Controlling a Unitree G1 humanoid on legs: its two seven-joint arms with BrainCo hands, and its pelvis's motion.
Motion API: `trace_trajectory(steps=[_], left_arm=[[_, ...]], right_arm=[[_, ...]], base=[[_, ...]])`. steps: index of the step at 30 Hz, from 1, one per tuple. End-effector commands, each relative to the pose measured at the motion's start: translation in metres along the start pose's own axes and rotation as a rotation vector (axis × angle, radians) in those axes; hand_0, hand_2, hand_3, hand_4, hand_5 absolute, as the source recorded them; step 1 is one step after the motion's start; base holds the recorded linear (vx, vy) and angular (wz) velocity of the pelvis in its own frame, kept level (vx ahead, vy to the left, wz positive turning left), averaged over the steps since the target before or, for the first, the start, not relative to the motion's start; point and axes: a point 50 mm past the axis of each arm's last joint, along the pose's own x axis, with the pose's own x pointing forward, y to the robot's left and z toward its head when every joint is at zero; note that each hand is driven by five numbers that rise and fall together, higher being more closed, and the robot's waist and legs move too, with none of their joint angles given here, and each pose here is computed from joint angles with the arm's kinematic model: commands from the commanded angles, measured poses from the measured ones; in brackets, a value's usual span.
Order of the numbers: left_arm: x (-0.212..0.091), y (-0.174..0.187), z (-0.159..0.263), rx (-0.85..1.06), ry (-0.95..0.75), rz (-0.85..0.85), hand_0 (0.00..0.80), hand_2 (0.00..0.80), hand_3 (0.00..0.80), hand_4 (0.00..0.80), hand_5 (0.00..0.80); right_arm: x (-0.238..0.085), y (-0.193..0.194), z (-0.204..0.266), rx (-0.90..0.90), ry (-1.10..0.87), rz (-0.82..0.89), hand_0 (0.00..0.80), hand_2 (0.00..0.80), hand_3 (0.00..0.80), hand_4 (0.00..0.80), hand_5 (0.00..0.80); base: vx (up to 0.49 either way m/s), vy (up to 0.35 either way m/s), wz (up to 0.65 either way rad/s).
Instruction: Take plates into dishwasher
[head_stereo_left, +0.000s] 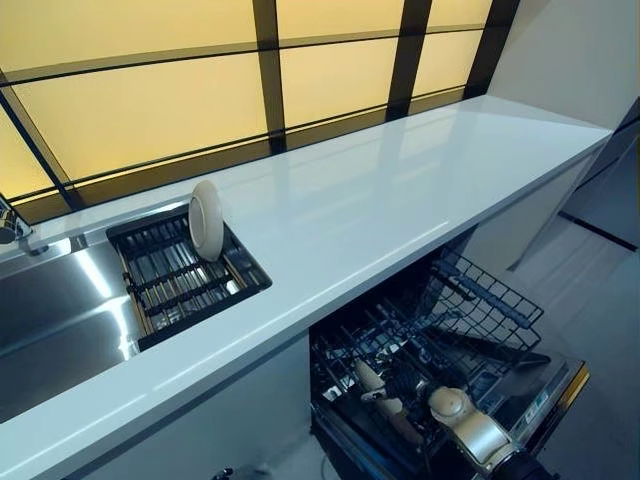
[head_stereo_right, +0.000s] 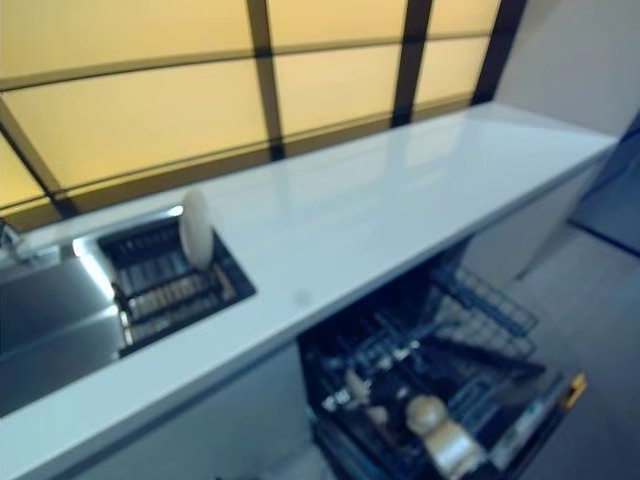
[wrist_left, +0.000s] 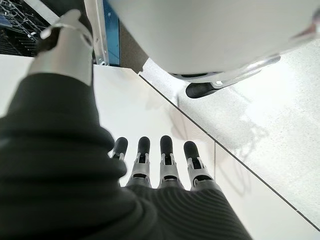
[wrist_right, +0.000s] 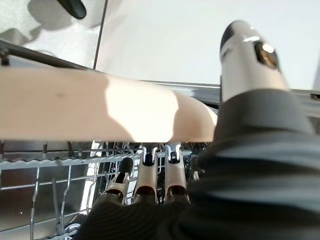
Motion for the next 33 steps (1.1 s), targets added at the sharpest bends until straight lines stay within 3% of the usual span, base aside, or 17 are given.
trace_trajectory(steps=[1, 17, 33], left_arm=[[0.003, 0.000, 0.009, 0.052, -0.044, 0.000, 0.000, 0.000, 0.000, 0.000, 0.000], [-0.005, 0.001, -0.017, 0.015, 0.016, 0.015, 0.000, 0.000, 0.000, 0.000, 0.000], [-0.019, 0.019, -0.057, 0.026, 0.089, 0.054, 0.000, 0.000, 0.000, 0.000, 0.000]], right_arm=[[-0.008, 0.034, 0.024, 0.092, -0.174, 0.123, 0.000, 0.000, 0.000, 0.000, 0.000], [-0.041, -0.033, 0.010, 0.231, -0.251, -0.202, 0.000, 0.000, 0.000, 0.000, 0.000], [-0.109, -0.132, -0.028, 0.228, -0.142, -0.643, 0.000, 0.000, 0.000, 0.000, 0.000]], base=[[0.000, 0.000, 0.00], [0.002, -0.001, 0.00], [0.049, -0.042, -0.02]])
